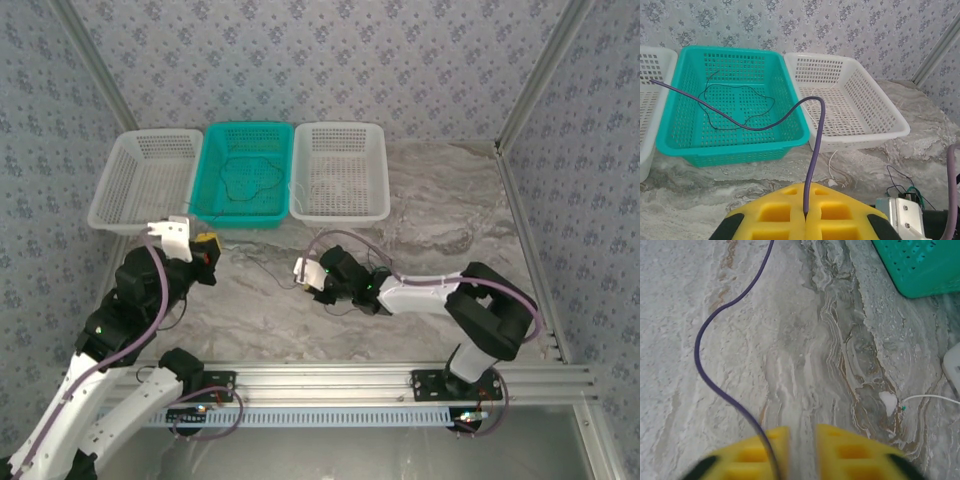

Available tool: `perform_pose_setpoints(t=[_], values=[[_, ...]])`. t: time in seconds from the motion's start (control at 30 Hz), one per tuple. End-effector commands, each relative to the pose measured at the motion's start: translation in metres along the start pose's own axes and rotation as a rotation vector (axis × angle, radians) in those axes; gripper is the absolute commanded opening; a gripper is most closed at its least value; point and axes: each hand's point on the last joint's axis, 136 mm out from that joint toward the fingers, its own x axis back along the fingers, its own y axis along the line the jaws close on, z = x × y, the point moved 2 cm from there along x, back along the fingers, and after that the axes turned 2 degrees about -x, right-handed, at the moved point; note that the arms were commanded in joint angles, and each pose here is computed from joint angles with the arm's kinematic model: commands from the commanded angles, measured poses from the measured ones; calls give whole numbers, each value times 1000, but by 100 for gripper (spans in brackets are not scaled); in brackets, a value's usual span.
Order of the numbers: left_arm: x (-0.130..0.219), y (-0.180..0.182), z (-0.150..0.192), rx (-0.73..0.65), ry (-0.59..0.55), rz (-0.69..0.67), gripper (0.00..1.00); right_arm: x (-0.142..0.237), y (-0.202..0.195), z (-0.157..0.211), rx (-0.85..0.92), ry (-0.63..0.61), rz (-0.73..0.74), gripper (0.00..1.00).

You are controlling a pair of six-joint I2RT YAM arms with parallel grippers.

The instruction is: Untangle the cables

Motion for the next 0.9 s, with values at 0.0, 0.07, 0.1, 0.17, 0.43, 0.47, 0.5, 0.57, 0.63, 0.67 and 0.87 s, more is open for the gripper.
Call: perform_pose_setpoints(t=[0.0, 0.07, 0.1, 0.17, 0.43, 0.47, 0.5, 0.57, 0.63, 0.67, 0.87], values=[[6, 7, -6, 13, -32, -38, 11, 35, -17, -53, -122, -215, 16, 0], [2, 6, -3, 26, -30, -29, 29, 60, -27, -70, -279, -269, -45, 0], [0, 4, -1, 35, -31, -17, 36, 73, -34, -77, -387, -289, -64, 0], [-6, 0, 3, 55, -30, 14, 45, 93, -50, -85, -555, -289, -62, 0], [-29, -42, 28, 164, -5, 304, 55, 170, -98, -121, -940, -403, 8, 0], [-32, -49, 31, 182, -6, 356, 56, 175, -99, -124, -962, -423, 5, 0], [-35, -59, 36, 211, -4, 425, 57, 179, -100, -129, -982, -442, -6, 0], [-43, -74, 47, 276, 10, 525, 58, 182, -100, -137, -1016, -469, -36, 0], [-49, -91, 56, 315, 27, 601, 60, 182, -96, -146, -1030, -489, -71, 0], [-52, -98, 61, 314, 39, 617, 62, 182, -95, -149, -1034, -495, -79, 0], [-67, -144, 79, 182, 127, 679, 84, 182, -83, -163, -1043, -503, -151, 0]])
